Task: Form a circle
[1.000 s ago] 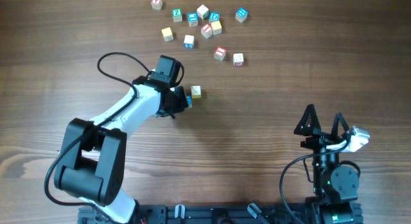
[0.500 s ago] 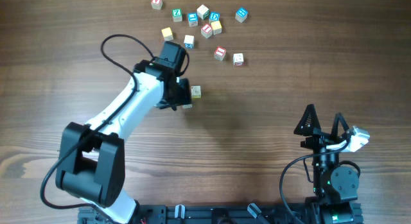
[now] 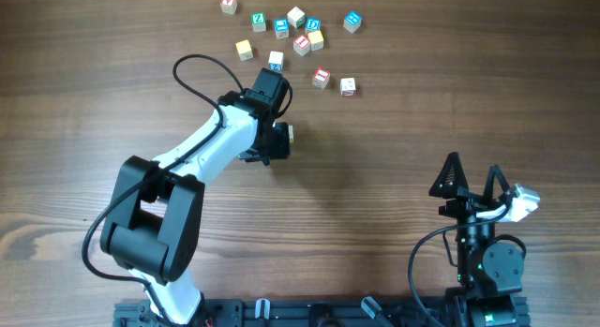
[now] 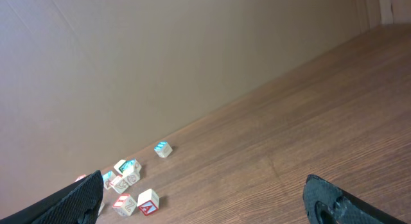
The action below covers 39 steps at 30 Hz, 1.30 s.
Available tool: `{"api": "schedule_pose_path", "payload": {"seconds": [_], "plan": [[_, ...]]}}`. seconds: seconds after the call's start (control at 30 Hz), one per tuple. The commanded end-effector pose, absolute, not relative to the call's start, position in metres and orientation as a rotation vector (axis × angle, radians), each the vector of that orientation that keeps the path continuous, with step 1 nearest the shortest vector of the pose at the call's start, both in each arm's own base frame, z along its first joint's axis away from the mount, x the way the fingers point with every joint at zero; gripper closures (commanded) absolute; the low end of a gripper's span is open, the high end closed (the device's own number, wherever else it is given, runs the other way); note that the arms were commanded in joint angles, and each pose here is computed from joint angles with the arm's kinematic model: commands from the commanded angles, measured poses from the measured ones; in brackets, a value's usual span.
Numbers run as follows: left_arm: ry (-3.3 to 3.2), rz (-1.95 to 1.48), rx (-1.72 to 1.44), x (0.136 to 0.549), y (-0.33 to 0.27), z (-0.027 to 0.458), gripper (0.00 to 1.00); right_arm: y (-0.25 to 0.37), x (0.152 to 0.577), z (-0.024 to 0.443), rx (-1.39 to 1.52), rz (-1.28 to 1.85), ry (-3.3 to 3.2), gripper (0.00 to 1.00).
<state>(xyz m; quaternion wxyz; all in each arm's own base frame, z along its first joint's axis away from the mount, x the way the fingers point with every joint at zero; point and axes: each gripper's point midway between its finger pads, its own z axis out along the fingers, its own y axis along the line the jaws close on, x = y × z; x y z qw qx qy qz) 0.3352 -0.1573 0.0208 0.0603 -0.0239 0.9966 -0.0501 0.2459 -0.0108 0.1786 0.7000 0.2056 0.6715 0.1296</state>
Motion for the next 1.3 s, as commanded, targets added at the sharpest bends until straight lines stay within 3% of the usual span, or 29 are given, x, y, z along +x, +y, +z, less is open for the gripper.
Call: {"api": "schedule_pose_path", "payload": {"seconds": [0.0, 0.23, 1.27], "plan": [[3.000, -0.126, -0.058, 0.3408, -0.1567, 0.0195, 0.61, -0.0128, 0.2456, 0.1798, 0.468, 0.286, 1.487, 0.00], [2.999, -0.113, 0.101, 0.3399, -0.1564, 0.0192, 0.67, -0.0128, 0.2456, 0.1798, 0.468, 0.286, 1.487, 0.00], [2.934, -0.115, 0.340, 0.3494, -0.1608, 0.0211, 0.67, -0.0128, 0.2456, 0.1798, 0.468, 0.286, 1.487, 0.00]]}}
